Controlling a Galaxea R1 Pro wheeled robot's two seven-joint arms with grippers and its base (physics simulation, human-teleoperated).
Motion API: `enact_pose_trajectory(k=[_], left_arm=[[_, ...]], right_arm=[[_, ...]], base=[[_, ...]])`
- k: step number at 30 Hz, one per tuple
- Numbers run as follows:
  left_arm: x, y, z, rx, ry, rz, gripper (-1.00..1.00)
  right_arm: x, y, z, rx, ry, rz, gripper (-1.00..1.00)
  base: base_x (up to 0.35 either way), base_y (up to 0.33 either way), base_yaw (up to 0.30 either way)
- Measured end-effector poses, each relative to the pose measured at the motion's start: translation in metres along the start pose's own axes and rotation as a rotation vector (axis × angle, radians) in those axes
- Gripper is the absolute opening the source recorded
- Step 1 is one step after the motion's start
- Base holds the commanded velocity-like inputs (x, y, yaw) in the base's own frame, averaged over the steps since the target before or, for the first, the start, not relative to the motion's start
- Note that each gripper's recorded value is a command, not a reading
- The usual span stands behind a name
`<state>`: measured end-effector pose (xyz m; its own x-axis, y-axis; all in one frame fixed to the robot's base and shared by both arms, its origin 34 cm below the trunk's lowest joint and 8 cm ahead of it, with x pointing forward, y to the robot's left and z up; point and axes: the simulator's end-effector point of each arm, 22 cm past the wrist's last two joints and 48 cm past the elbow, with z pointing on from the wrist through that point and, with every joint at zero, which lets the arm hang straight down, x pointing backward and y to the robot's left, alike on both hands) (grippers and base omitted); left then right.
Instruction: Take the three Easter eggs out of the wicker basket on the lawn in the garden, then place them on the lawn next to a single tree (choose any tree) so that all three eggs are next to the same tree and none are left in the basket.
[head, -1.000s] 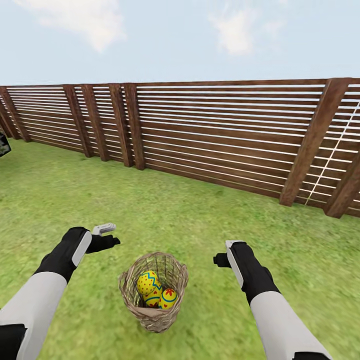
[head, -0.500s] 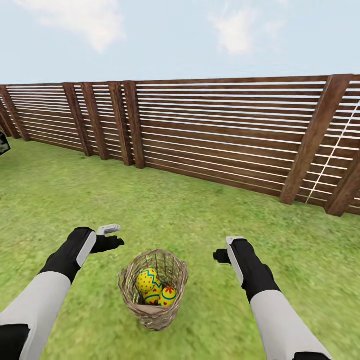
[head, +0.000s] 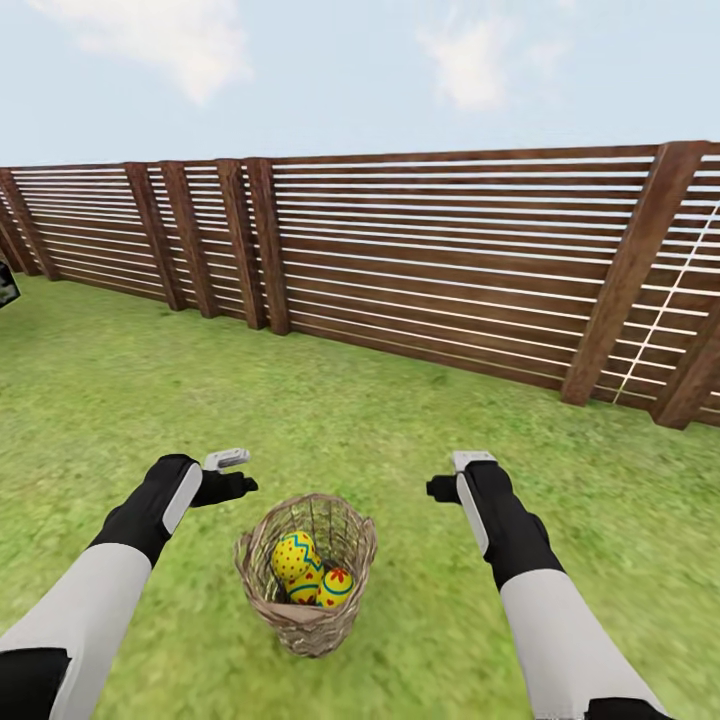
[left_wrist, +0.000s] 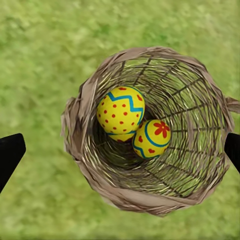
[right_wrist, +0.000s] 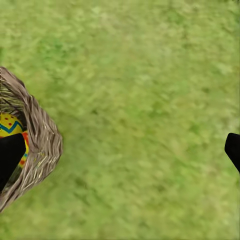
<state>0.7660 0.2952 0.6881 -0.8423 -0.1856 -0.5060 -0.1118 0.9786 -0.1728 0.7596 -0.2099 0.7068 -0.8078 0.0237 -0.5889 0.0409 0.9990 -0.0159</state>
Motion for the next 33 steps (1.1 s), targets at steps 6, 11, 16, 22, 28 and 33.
enact_pose_trajectory(k=[6, 11, 16, 22, 28, 33], left_arm=[[0.007, 0.001, 0.009, 0.000, -0.001, 0.000, 1.00], [0.013, 0.003, 0.017, 0.000, -0.001, 0.000, 1.00], [0.019, 0.005, 0.024, 0.000, 0.000, 0.000, 1.00], [0.026, 0.011, 0.033, -0.009, 0.001, -0.001, 1.00], [0.034, 0.025, 0.041, -0.059, 0.004, 0.002, 1.00], [0.047, 0.033, 0.049, -0.075, 0.028, 0.000, 1.00]], right_arm=[[0.005, 0.000, 0.008, 0.000, -0.008, 0.001, 1.00], [0.012, 0.002, 0.015, -0.003, -0.010, -0.003, 1.00], [0.018, 0.004, 0.022, -0.002, -0.011, -0.015, 1.00], [0.026, 0.004, 0.030, -0.003, -0.012, -0.016, 1.00], [0.034, 0.009, 0.039, -0.023, -0.013, -0.018, 1.00], [0.041, 0.011, 0.045, -0.026, -0.014, -0.023, 1.00]], base=[[0.000, 0.000, 0.000], [0.000, 0.000, 0.000], [0.000, 0.000, 0.000], [0.000, 0.000, 0.000], [0.000, 0.000, 0.000], [0.000, 0.000, 0.000]])
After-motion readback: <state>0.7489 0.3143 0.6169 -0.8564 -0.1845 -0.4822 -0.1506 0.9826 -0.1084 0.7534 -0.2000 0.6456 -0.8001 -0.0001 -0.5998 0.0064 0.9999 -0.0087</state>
